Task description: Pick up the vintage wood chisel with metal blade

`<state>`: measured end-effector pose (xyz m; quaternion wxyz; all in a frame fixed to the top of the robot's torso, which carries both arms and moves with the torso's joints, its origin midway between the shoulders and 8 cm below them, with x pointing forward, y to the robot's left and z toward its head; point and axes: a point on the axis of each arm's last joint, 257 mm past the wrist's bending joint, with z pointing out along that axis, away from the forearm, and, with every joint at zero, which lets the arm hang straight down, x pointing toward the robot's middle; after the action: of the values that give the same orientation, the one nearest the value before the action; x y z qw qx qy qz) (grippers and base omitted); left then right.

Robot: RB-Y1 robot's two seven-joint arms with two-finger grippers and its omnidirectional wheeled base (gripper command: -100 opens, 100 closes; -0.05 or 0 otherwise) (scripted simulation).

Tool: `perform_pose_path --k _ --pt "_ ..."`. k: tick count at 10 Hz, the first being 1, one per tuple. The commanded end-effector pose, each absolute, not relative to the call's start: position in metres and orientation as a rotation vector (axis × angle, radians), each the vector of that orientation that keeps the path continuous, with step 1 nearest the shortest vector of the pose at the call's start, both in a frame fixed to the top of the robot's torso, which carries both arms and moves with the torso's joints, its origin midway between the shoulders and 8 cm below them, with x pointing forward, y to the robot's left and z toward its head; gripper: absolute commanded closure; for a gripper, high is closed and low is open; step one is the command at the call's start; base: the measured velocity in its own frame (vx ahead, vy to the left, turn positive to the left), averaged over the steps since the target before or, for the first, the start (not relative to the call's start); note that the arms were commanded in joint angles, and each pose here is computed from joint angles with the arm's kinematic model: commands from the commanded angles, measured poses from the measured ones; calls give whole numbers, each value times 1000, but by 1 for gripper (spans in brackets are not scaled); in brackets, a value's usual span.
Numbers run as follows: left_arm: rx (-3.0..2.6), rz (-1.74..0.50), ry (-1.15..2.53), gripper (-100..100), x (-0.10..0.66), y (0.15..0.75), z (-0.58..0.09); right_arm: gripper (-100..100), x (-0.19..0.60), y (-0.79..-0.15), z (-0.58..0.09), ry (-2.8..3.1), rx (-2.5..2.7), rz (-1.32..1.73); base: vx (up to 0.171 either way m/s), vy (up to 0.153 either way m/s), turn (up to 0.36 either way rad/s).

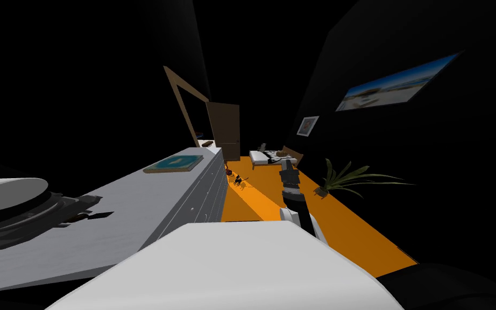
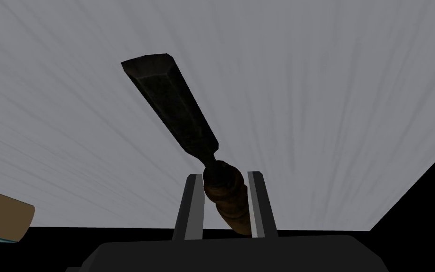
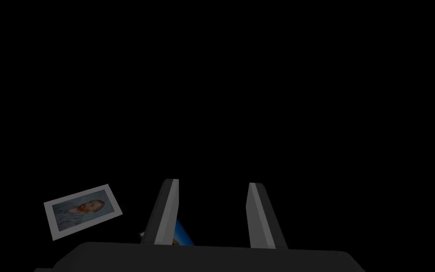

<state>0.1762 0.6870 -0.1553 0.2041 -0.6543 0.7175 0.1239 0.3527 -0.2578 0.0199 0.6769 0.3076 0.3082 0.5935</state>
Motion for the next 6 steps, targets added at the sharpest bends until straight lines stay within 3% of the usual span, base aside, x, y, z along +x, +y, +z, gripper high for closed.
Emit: perform_pose_path --k 1,3,4,5,6 --pt "-1825 346 2001 100 176 687 -155 0 353 -258 20 693 691 1334 0 0 0" --pt "-1824 345 2001 100 176 687 -155 0 353 -258 20 693 691 1334 0 0 0" --pt "-1824 345 2001 0 176 687 -155 0 353 -258 20 693 691 1334 0 0 0" --pt "-1843 350 1987 100 175 684 -147 0 353 -258 20 693 691 1334 -49 8 -140" --pt "-1852 353 1980 100 174 682 -143 0 353 -258 20 693 691 1334 -75 16 -181"
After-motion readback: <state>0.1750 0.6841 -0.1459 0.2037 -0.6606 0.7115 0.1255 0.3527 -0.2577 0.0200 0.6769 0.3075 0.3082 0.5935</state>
